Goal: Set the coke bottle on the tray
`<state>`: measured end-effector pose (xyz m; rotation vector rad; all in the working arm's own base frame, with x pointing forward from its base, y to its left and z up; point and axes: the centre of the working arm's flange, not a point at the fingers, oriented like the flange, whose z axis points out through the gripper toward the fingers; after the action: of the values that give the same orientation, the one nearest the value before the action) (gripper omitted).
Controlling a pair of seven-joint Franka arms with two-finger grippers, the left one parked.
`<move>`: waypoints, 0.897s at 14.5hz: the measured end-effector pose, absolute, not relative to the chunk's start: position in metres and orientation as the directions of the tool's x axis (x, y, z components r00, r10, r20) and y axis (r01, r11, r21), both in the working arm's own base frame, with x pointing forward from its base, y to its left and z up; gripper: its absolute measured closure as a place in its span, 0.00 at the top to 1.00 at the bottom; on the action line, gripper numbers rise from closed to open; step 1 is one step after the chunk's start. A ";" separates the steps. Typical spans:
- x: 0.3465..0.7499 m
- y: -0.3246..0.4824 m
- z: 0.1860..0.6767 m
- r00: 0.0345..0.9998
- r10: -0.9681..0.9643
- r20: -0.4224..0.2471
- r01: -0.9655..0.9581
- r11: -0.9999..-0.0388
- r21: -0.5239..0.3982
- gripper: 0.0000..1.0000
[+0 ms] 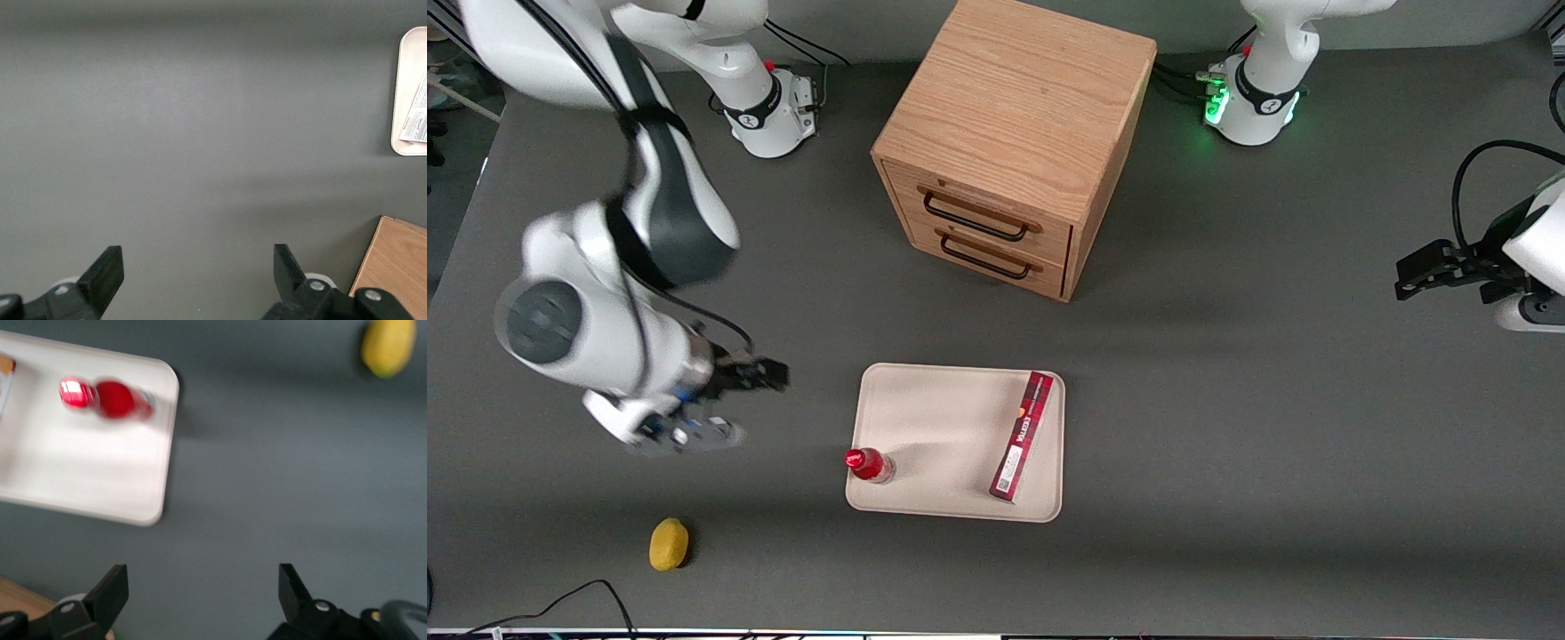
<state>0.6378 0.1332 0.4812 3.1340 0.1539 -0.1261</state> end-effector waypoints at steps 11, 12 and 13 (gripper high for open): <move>0.499 0.021 0.624 0.990 0.123 -0.065 0.120 -0.992 -0.041 1.00; 0.502 0.029 0.619 0.987 0.139 -0.075 0.136 -0.990 -0.048 1.00; 0.504 0.034 0.615 0.986 0.147 -0.082 0.143 -0.988 -0.059 1.00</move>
<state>0.5043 0.0340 0.6146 3.1830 0.2326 -0.1383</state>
